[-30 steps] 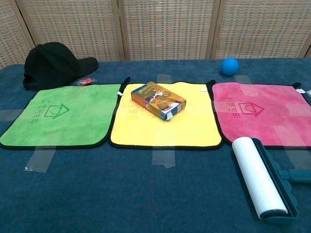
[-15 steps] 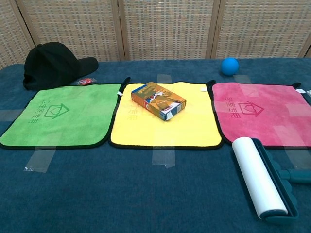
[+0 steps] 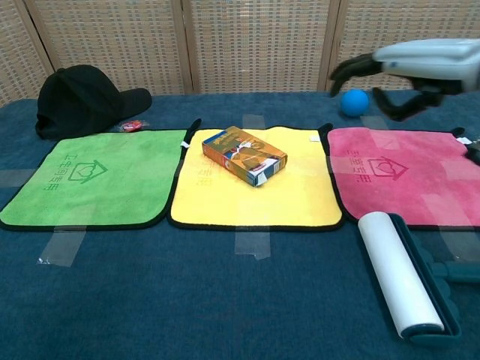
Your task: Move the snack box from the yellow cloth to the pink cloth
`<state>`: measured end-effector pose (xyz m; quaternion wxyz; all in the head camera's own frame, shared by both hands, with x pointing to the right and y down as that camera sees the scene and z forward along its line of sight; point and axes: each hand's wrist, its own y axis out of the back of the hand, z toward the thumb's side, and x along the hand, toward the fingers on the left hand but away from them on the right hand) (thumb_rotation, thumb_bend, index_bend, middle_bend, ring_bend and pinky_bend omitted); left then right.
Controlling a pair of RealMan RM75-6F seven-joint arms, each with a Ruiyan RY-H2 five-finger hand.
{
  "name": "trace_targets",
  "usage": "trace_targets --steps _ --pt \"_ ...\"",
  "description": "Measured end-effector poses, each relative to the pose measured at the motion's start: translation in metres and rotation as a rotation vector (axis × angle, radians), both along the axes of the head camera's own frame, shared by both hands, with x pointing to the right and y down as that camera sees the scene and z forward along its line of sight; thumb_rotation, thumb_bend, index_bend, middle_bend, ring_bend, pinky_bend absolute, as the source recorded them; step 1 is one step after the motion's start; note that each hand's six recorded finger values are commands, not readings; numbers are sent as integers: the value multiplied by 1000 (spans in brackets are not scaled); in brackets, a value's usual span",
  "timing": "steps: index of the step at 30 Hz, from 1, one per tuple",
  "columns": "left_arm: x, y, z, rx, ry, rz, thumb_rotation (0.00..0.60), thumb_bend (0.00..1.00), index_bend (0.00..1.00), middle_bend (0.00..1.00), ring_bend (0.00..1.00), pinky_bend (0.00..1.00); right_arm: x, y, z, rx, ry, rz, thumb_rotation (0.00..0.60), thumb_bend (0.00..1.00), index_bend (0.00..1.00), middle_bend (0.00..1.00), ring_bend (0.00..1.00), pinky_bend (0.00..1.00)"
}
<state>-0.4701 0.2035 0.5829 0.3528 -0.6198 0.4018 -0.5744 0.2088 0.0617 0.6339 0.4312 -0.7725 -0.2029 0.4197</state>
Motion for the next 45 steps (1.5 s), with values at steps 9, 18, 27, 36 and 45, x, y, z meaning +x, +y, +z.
trace_targets --steps 9,18,27,36,45 --pt "-13 -9 6 -7 -24 -55 600 0 0 0 0 0 -123 -43 41 -112 -16 -90 600 1000 171 163 134 113" --pt "-25 -14 7 -6 -37 -102 600 0 0 0 0 0 -189 -51 77 -191 5 -71 600 1000 162 155 149 123" --pt "-29 -15 10 -18 -42 -111 600 0 0 0 0 0 -212 -49 107 -205 82 -53 600 1000 168 165 149 123" --pt "-33 -17 11 -24 -45 -127 600 0 0 0 0 0 -219 -44 126 -220 167 -55 600 1000 246 240 167 123" --pt "-33 -17 12 -25 -38 -127 600 0 0 0 0 0 -217 -41 125 -188 190 -108 600 1000 358 350 244 144"
